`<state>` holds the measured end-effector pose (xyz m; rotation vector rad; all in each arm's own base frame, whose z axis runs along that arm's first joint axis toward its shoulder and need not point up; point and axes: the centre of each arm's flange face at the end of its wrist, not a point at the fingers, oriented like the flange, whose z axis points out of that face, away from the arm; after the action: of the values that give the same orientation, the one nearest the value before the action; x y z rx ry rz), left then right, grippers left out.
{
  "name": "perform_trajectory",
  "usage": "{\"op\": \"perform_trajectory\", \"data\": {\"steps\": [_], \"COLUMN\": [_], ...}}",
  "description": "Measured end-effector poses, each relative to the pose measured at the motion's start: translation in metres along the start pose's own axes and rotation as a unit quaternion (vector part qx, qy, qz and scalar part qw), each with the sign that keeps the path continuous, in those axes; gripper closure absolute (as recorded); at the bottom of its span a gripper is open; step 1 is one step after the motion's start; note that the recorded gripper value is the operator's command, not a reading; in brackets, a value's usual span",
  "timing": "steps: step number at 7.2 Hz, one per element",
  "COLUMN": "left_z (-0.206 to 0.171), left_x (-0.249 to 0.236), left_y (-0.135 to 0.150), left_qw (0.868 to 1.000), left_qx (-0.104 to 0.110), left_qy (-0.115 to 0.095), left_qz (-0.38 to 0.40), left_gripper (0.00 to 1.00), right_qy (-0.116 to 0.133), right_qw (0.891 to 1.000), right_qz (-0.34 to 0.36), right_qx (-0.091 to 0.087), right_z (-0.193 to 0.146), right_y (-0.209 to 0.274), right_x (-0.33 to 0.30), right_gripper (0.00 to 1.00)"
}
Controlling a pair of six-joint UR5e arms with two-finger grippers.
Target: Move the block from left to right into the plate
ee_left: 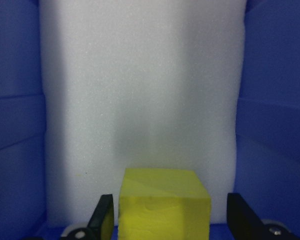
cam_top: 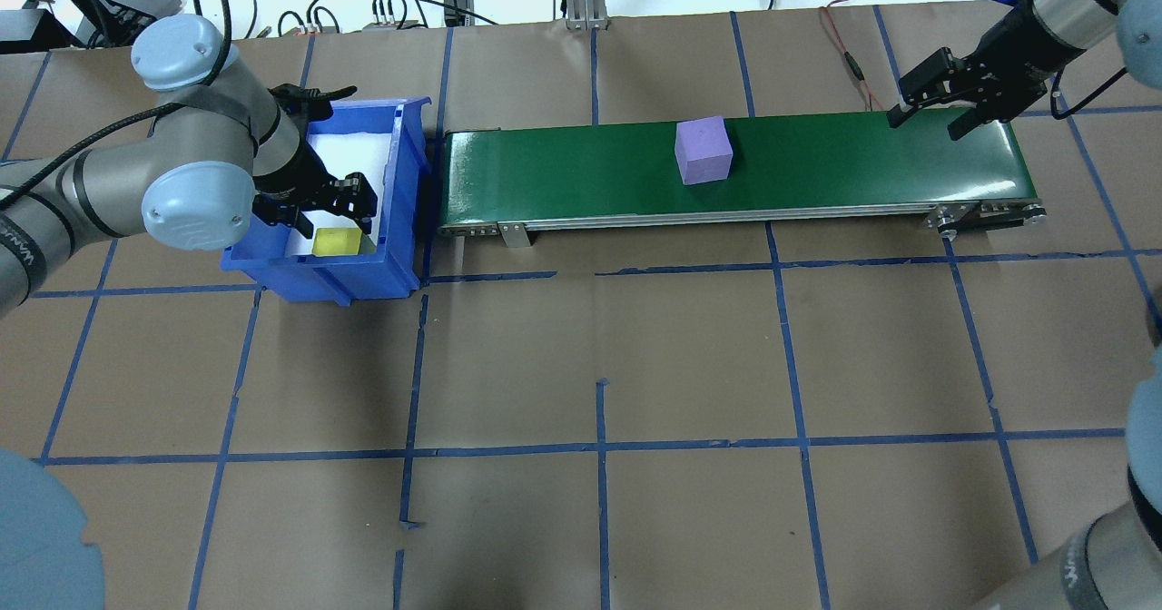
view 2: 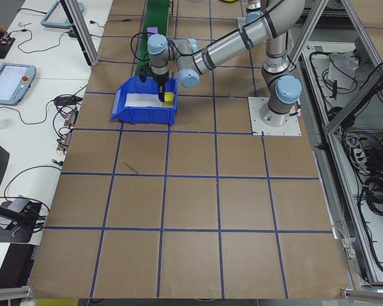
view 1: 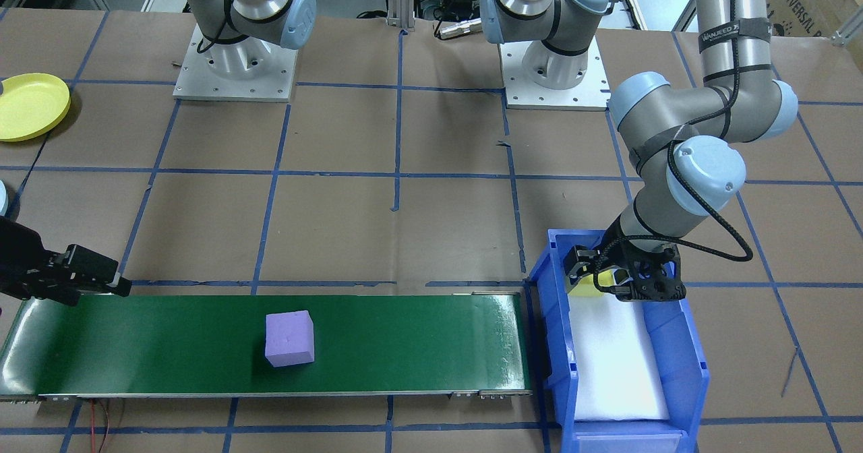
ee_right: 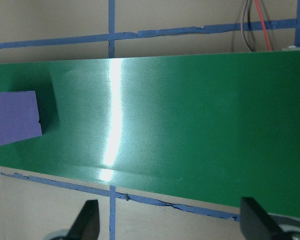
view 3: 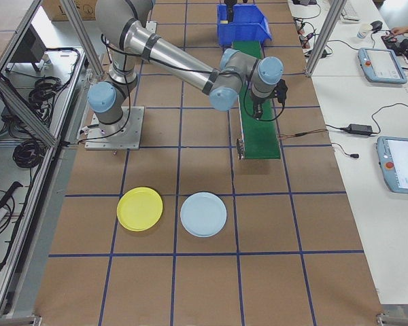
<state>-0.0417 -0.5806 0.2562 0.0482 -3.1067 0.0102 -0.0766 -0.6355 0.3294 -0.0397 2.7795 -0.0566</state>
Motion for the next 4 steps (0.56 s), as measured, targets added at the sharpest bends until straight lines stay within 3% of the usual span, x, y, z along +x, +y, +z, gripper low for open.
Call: {"op": "perform_trajectory", "data": {"steps": [4], "left_z": [0.0043], "left_x": [-0.0006], "left_y": [0.0027], "left_qw": [1.0], "left_qx": [-0.004], "left_qy": [-0.001], "left_qz": [0.0], "left_gripper": [0.18], "right_qy": [-0.003], "right_qw": [1.0], "right_qz": [0.003], "right_qx": [0.0], "right_z": [0.0022], "right_y": [-0.0007], "right_x": [0.0007], "right_gripper": [0.0]}}
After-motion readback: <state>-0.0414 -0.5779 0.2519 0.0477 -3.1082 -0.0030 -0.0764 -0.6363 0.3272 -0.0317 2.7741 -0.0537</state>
